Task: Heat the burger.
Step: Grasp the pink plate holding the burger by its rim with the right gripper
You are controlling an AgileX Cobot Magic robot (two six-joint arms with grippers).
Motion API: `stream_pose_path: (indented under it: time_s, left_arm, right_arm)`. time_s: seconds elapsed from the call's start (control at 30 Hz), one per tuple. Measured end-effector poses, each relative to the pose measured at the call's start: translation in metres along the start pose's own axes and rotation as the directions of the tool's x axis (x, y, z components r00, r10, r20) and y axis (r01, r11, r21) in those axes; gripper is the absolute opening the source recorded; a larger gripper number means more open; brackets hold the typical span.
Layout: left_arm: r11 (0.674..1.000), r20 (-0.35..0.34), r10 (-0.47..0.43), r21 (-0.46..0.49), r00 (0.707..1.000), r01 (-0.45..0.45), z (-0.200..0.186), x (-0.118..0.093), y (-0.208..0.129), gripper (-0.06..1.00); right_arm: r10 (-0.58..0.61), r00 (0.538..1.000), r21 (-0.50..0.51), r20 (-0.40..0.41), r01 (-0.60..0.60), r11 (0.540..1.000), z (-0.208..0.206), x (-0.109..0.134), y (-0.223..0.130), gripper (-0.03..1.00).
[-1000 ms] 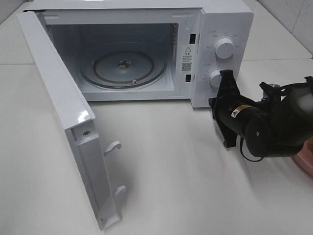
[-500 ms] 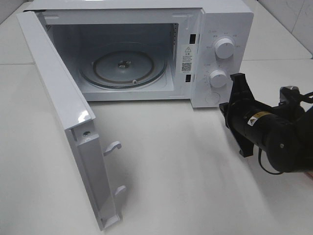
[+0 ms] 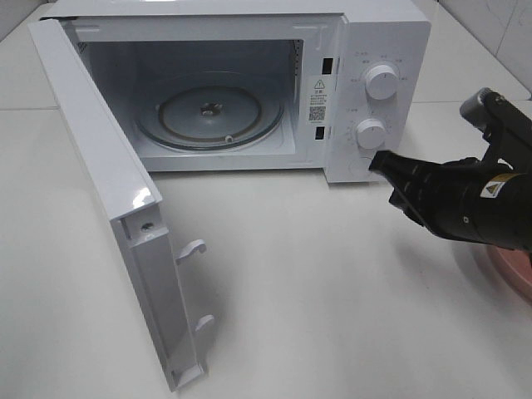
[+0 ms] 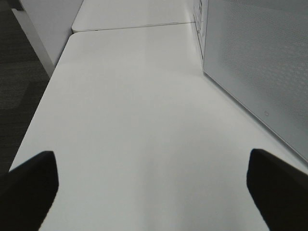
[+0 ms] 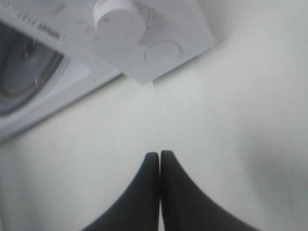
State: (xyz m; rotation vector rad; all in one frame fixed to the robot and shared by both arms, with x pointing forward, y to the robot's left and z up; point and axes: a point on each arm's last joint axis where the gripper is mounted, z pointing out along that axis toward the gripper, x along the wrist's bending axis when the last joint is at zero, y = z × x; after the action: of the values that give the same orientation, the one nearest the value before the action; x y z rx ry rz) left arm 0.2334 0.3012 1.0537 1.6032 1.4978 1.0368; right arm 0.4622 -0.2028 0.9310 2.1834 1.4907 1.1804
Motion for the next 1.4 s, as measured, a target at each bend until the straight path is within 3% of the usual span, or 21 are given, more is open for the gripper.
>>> stream_pose_path:
  time_s: [0.03, 0.07, 0.1, 0.13, 0.17, 0.23, 0.3, 0.33, 0.4, 0.43, 0.47, 0.5, 0.53, 0.57, 0.6, 0.63, 0.67, 0.7, 0.8, 1.07, 1.4]
  left_arm:
    - [1.000, 0.000, 0.000, 0.000, 1.000, 0.000, 0.000, 0.000, 0.000, 0.99]
    - [1.000, 0.000, 0.000, 0.000, 1.000, 0.000, 0.000, 0.000, 0.000, 0.99]
    - [1.000, 0.000, 0.000, 0.000, 1.000, 0.000, 0.000, 0.000, 0.000, 0.99]
    - [1.000, 0.000, 0.000, 0.000, 1.000, 0.000, 0.000, 0.000, 0.000, 0.99]
    - [1.000, 0.000, 0.000, 0.000, 1.000, 0.000, 0.000, 0.000, 0.000, 0.99]
    - [1.000, 0.000, 0.000, 0.000, 1.000, 0.000, 0.000, 0.000, 0.000, 0.99]
    - [1.000, 0.000, 0.000, 0.000, 1.000, 0.000, 0.000, 0.000, 0.000, 0.99]
    - [1.000, 0.000, 0.000, 0.000, 1.000, 0.000, 0.000, 0.000, 0.000, 0.99]
    - [1.000, 0.000, 0.000, 0.000, 1.000, 0.000, 0.000, 0.000, 0.000, 0.99]
    - [1.000, 0.000, 0.000, 0.000, 1.000, 0.000, 0.000, 0.000, 0.000, 0.99]
    - [1.000, 0.000, 0.000, 0.000, 1.000, 0.000, 0.000, 0.000, 0.000, 0.99]
    - [1.000, 0.000, 0.000, 0.000, 1.000, 0.000, 0.000, 0.000, 0.000, 0.99]
    - [1.000, 0.000, 0.000, 0.000, 1.000, 0.000, 0.000, 0.000, 0.000, 0.99]
    - [1.000, 0.000, 0.000, 0.000, 1.000, 0.000, 0.000, 0.000, 0.000, 0.99]
    - [1.000, 0.000, 0.000, 0.000, 1.000, 0.000, 0.000, 0.000, 0.000, 0.99]
    - [1.000, 0.000, 0.000, 0.000, 1.000, 0.000, 0.000, 0.000, 0.000, 0.99]
    - [1.000, 0.000, 0.000, 0.000, 1.000, 0.000, 0.000, 0.000, 0.000, 0.99]
    - [1.000, 0.000, 0.000, 0.000, 1.000, 0.000, 0.000, 0.000, 0.000, 0.99]
    - [1.000, 0.000, 0.000, 0.000, 1.000, 0.000, 0.000, 0.000, 0.000, 0.99]
    - [1.000, 0.000, 0.000, 0.000, 1.000, 0.000, 0.000, 0.000, 0.000, 0.99]
    - [1.000, 0.000, 0.000, 0.000, 1.000, 0.000, 0.000, 0.000, 0.000, 0.99]
  right_arm:
    - [-0.061, 0.998, 0.039, 0.002, 0.061, 0.997, -0.005, 0.001, -0.002, 0.03]
    - [-0.203, 0.979, 0.128, -0.008, 0.203, 0.971, -0.014, 0.003, -0.005, 0.03]
    - [-0.203, 0.979, 0.128, -0.008, 0.203, 0.971, -0.014, 0.003, -0.005, 0.03]
    - [-0.300, 0.953, 0.209, -0.031, 0.300, 0.931, -0.019, 0.004, -0.008, 0.03]
    - [-0.300, 0.953, 0.209, -0.031, 0.300, 0.931, -0.019, 0.004, -0.008, 0.03]
    - [-0.381, 0.922, 0.299, -0.069, 0.384, 0.874, -0.024, 0.009, -0.010, 0.03]
    - [-0.399, 0.914, 0.320, -0.077, 0.402, 0.858, -0.025, 0.010, -0.010, 0.04]
    - [-0.448, 0.889, 0.356, -0.096, 0.451, 0.819, -0.026, 0.012, -0.009, 0.09]
    - [-0.464, 0.880, 0.369, -0.101, 0.466, 0.804, -0.027, 0.013, -0.009, 0.13]
    - [-0.503, 0.857, 0.380, -0.111, 0.504, 0.776, -0.027, 0.014, -0.007, 0.23]
    - [-0.503, 0.857, 0.380, -0.111, 0.504, 0.776, -0.027, 0.014, -0.007, 0.23]
    - [-0.538, 0.835, 0.394, -0.118, 0.536, 0.746, -0.028, 0.015, -0.005, 0.31]
    - [-0.552, 0.825, 0.401, -0.121, 0.550, 0.733, -0.029, 0.016, -0.004, 0.51]
    - [-0.552, 0.825, 0.401, -0.121, 0.550, 0.733, -0.029, 0.016, -0.004, 0.51]
    - [-0.581, 0.804, 0.424, -0.126, 0.573, 0.701, -0.030, 0.017, -0.002, 0.72]
    - [-0.597, 0.792, 0.434, -0.129, 0.587, 0.684, -0.030, 0.018, -0.001, 0.81]
    - [-0.597, 0.792, 0.434, -0.129, 0.587, 0.684, -0.030, 0.018, -0.001, 0.81]
    - [-0.615, 0.780, 0.450, -0.121, 0.595, 0.666, -0.030, 0.018, 0.006, 0.91]
    - [-0.633, 0.770, 0.490, -0.081, 0.584, 0.648, -0.026, 0.011, 0.017, 0.97]
    - [-0.646, 0.761, 0.625, 0.058, 0.477, 0.618, -0.002, -0.023, 0.044, 0.98]
    - [-0.608, 0.785, 0.687, 0.123, 0.375, 0.623, 0.031, -0.058, 0.068, 0.96]
